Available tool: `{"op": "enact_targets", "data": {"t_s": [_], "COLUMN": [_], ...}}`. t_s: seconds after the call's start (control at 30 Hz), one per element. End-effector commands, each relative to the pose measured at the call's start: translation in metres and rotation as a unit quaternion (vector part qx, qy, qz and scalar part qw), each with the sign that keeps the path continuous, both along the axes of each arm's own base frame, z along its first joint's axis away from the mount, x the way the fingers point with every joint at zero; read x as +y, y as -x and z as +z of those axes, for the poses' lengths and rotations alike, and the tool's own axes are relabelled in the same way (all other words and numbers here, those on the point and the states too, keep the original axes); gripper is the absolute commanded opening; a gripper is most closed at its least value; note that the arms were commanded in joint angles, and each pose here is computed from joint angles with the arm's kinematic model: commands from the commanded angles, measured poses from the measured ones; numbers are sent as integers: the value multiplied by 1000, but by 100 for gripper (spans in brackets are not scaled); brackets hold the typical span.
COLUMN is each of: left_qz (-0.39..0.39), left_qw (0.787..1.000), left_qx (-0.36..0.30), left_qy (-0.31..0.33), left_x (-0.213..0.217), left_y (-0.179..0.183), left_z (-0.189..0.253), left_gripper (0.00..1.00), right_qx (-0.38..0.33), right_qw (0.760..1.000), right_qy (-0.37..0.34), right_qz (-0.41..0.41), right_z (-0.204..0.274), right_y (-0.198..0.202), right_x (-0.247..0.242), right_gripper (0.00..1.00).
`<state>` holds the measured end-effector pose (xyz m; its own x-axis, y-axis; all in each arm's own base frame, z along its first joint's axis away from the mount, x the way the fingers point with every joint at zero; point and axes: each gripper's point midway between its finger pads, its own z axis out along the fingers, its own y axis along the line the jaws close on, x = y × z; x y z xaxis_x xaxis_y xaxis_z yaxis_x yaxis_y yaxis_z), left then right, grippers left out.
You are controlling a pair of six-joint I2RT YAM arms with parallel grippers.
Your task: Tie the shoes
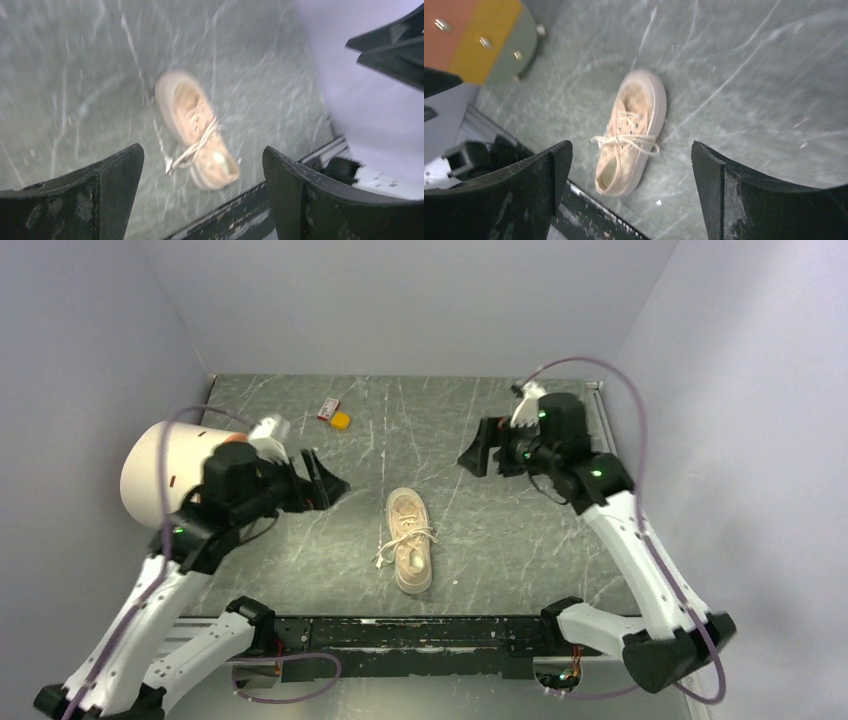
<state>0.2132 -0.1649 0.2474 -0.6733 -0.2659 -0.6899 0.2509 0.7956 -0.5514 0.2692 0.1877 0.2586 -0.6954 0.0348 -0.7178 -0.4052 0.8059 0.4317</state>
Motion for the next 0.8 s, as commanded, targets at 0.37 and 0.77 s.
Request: {"op": "enact_targets", "data": {"t_s": [0.37,0.77], "left_qz": [62,92], "left_qw": [892,895], "left_qx": [-444,-432], "left_qy": [-57,-60], "left_x": [67,82], "left_y": [20,27], "left_z": [374,361], "left_gripper": [97,97], "right_qx": [-265,-259], "right_qw": [952,945], "right_qy": [-3,0], "right_qz": [-152,-201], "right_z": [255,263], "right_y": [59,39], "right_x": [-95,-103], "right_gripper": [100,100]}}
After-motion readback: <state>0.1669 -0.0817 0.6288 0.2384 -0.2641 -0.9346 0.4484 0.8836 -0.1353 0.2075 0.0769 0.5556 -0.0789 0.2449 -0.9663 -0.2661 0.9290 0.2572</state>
